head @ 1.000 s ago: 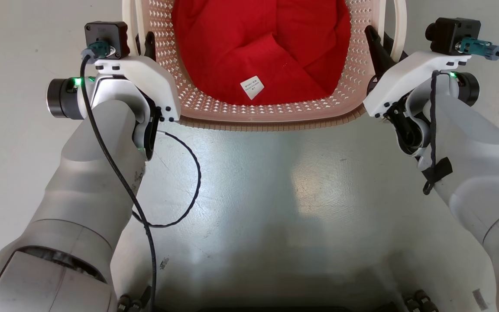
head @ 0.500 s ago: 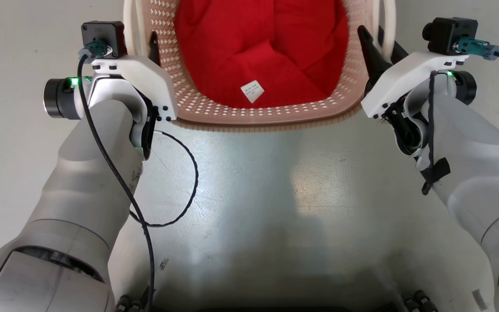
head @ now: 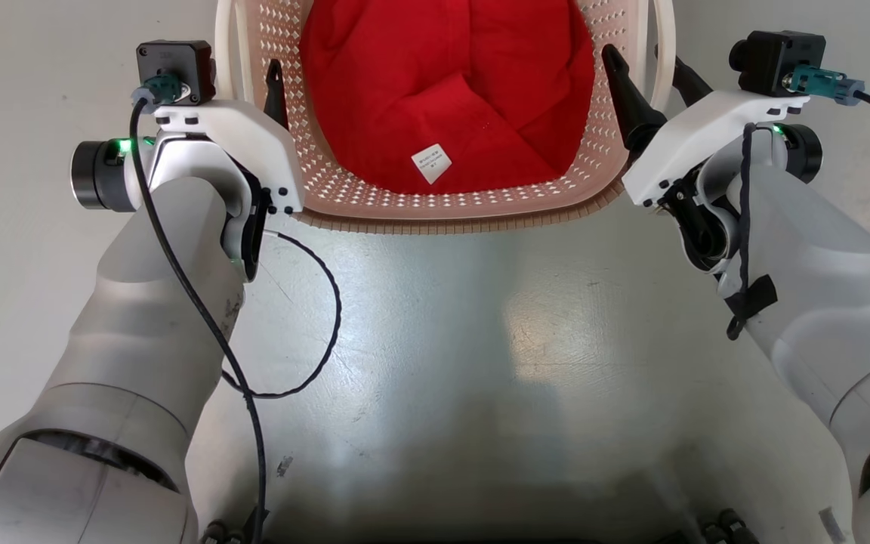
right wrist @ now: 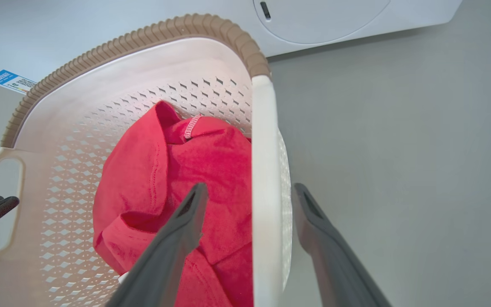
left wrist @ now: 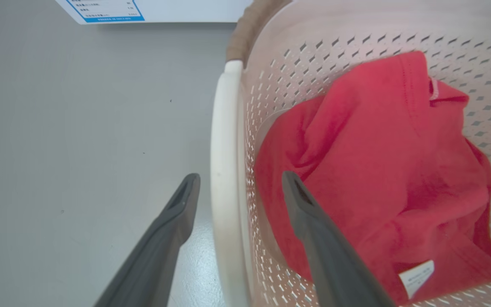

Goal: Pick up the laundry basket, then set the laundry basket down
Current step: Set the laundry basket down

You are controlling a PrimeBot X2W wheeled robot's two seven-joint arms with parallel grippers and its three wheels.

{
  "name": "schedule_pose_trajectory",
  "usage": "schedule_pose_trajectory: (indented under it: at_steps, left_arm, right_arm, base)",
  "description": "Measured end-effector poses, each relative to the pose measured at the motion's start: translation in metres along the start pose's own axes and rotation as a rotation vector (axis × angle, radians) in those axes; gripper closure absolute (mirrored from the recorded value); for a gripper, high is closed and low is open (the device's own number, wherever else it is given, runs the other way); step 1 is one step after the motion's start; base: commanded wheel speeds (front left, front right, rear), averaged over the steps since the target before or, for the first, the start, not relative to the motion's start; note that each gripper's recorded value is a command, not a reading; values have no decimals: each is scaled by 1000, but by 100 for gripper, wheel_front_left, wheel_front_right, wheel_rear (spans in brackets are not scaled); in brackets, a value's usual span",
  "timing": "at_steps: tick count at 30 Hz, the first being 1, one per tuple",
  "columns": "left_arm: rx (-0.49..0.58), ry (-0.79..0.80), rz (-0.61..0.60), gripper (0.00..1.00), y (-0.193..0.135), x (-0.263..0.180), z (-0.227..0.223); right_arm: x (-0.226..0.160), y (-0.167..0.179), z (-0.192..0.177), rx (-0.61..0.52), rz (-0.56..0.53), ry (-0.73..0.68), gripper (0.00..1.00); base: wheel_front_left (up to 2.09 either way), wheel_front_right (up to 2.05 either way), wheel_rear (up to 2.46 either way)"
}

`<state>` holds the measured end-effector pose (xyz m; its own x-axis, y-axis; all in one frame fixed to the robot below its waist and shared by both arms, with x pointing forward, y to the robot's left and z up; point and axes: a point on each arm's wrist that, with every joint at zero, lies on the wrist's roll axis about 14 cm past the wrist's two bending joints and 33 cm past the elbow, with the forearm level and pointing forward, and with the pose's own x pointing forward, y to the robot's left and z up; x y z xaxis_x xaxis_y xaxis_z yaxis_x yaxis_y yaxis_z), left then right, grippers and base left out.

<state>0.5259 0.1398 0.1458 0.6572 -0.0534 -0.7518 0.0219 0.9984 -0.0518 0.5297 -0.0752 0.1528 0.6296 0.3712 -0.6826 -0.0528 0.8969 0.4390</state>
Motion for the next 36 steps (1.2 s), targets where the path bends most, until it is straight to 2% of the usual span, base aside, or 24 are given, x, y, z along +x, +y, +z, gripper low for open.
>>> schedule_pose_trajectory:
  at_steps: [17, 36]
  left_arm:
    - [-24, -31, -7, 0, -1, -20, 19]
    - [-100, -178, -33, 0, -3, -96, 64]
  right_arm:
    - [-24, 5, 19, -10, -21, -37, 0]
    - [-96, 32, 65, -42, -10, -173, 0]
  base:
    - [0, 0, 0]
    - [0, 0, 0]
